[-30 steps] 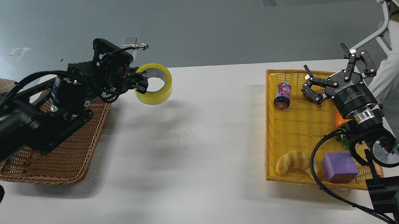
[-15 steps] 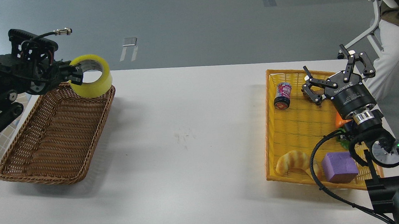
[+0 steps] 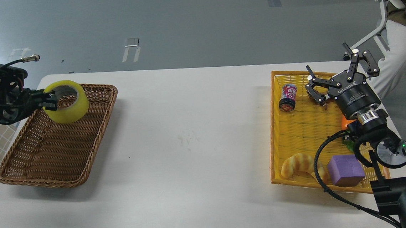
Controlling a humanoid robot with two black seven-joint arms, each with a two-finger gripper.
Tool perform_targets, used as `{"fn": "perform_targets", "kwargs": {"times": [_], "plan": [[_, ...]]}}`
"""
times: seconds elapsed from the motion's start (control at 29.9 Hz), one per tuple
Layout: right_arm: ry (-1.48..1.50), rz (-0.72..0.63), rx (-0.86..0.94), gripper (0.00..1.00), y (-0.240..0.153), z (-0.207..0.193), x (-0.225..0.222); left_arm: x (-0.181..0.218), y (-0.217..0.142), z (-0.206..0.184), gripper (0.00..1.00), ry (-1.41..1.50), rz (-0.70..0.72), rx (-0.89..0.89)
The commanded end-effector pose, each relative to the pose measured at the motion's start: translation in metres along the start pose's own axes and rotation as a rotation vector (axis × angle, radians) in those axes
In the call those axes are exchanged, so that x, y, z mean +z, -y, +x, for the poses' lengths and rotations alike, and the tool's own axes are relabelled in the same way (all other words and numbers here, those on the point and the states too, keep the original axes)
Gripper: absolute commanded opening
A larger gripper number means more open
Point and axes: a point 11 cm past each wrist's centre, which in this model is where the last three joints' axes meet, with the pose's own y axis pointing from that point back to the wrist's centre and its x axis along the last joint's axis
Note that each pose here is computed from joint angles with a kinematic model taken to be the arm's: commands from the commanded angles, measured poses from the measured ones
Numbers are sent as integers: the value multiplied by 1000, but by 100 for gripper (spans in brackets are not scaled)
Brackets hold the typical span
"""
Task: Place and transfer tape with both arms
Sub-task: 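Carry the tape roll over the wicker basket and lower it in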
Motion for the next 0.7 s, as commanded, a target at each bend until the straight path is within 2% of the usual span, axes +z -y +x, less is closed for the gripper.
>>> {"fn": "perform_targets", "kwargs": {"times": [0.0, 0.4, 0.67], "plan": [[0, 1, -1, 100, 0, 0, 0, -3, 4, -14, 0, -21, 8, -11], [0, 1, -1, 100, 0, 0, 0, -10, 10, -58, 0, -132, 13, -56], [-1, 2, -4, 100, 1, -1, -1, -6, 14, -71, 0, -141, 8, -79]]}}
